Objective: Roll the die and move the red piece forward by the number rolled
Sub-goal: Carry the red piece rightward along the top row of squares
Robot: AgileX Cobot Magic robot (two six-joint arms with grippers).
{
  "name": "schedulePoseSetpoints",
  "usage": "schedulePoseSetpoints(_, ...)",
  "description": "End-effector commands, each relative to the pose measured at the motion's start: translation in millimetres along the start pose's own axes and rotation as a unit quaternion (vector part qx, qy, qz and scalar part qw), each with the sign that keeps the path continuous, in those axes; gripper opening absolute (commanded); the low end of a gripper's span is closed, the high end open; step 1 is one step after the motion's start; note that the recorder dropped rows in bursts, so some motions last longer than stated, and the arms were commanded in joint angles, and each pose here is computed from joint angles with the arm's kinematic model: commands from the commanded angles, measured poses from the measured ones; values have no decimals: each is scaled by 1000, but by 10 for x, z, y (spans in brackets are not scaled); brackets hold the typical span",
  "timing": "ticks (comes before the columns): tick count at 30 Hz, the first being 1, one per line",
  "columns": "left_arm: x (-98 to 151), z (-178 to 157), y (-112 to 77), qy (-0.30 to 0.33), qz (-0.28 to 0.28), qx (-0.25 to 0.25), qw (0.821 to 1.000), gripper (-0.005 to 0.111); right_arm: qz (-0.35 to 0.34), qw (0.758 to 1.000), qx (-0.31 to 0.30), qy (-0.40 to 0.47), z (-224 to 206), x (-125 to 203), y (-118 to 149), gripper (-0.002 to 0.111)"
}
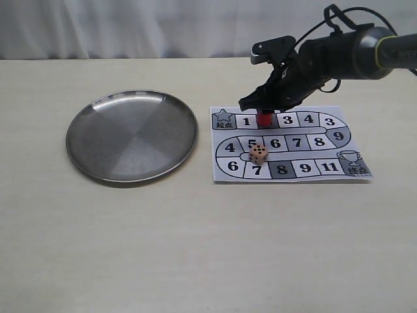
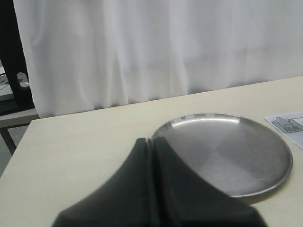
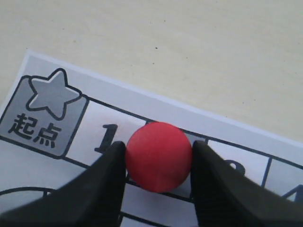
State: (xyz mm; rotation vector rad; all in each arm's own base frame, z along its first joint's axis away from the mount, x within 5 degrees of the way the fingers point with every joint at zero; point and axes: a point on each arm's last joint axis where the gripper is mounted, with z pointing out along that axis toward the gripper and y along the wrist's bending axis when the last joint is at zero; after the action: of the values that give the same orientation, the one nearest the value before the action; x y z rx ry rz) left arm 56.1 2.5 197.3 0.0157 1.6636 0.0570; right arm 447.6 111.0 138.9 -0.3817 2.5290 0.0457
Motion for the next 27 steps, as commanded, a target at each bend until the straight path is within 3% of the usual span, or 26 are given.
schedulePoseSetpoints(1,-3,0,-2,-4,0,2,1000,0,4,1000,7,-22,-297,-131,-81,5)
schedulePoseSetpoints(5,-3,0,-2,-4,0,2,1000,0,33,995,24,-87,-866,-358,-291,5)
schedulePoseSetpoints(9,-3,0,-2,-4,0,2,1000,0,56,995,39,-79,-1012,-338,-507,5)
schedulePoseSetpoints(12,-3,0,-2,-4,0,2,1000,0,66,996,44,-46,-821,-215,-611,5)
schedulePoseSetpoints(22,-3,0,-2,-4,0,2,1000,0,98,995,22,4,-38,179,-547,5)
schedulePoseSetpoints(27,-3,0,-2,-4,0,2,1000,0,92,995,19,18,78,244,-497,5)
